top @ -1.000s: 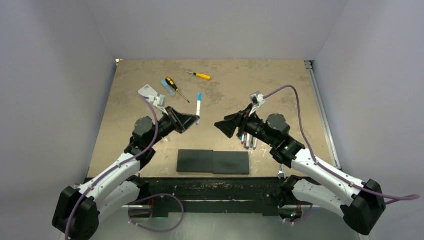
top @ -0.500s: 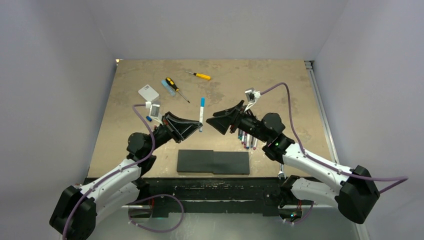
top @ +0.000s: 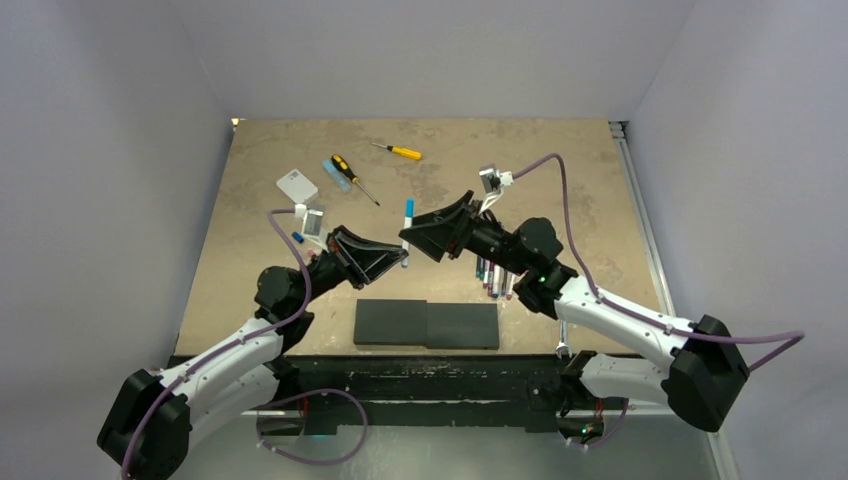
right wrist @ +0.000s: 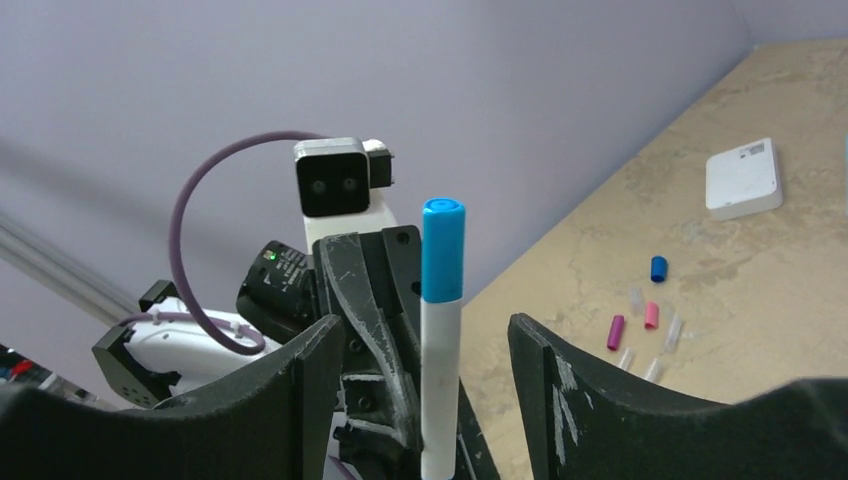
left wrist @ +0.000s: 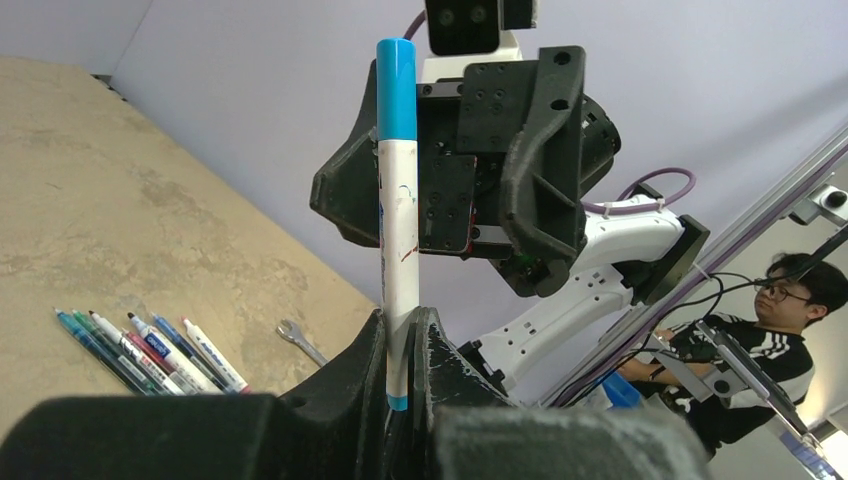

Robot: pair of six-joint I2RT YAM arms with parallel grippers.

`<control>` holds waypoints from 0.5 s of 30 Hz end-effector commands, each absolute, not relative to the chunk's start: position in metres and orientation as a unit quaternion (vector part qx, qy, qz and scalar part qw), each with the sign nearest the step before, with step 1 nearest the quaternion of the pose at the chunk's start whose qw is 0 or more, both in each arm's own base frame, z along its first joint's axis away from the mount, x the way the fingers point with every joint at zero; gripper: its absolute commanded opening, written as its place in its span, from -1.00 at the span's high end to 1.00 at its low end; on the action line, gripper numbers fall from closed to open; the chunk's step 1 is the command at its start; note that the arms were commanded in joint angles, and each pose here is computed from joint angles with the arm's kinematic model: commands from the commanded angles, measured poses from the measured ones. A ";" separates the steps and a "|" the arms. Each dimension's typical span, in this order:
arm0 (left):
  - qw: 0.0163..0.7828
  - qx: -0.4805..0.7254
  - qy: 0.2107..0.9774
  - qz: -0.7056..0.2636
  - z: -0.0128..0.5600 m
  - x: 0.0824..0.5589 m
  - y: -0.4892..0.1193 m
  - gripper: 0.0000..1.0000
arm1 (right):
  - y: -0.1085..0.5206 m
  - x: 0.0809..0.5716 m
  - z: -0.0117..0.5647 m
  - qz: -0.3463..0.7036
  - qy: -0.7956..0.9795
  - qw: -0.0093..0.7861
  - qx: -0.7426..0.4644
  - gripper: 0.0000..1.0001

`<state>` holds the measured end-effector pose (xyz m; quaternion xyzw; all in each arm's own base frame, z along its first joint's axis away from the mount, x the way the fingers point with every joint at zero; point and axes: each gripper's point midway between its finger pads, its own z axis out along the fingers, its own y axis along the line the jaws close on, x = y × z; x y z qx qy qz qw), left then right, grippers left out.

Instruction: Open the pen caps

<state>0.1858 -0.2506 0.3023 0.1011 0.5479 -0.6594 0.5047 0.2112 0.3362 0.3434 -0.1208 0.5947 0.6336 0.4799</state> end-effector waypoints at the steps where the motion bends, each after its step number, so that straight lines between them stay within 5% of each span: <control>1: 0.521 0.122 0.518 -0.667 0.324 0.178 -0.252 1.00 | 0.346 0.208 0.363 0.648 0.580 0.474 -0.137 -0.22; 8: 0.520 0.120 0.522 -0.665 0.320 0.178 -0.252 1.00 | 0.355 0.203 0.359 0.654 0.584 0.456 -0.153 0.35; 13: 0.524 0.124 0.525 -0.659 0.321 0.180 -0.254 1.00 | 0.357 0.200 0.357 0.646 0.587 0.456 -0.172 0.99; 15: 0.524 0.126 0.531 -0.654 0.321 0.182 -0.255 1.00 | 0.355 0.201 0.357 0.636 0.589 0.465 -0.177 1.00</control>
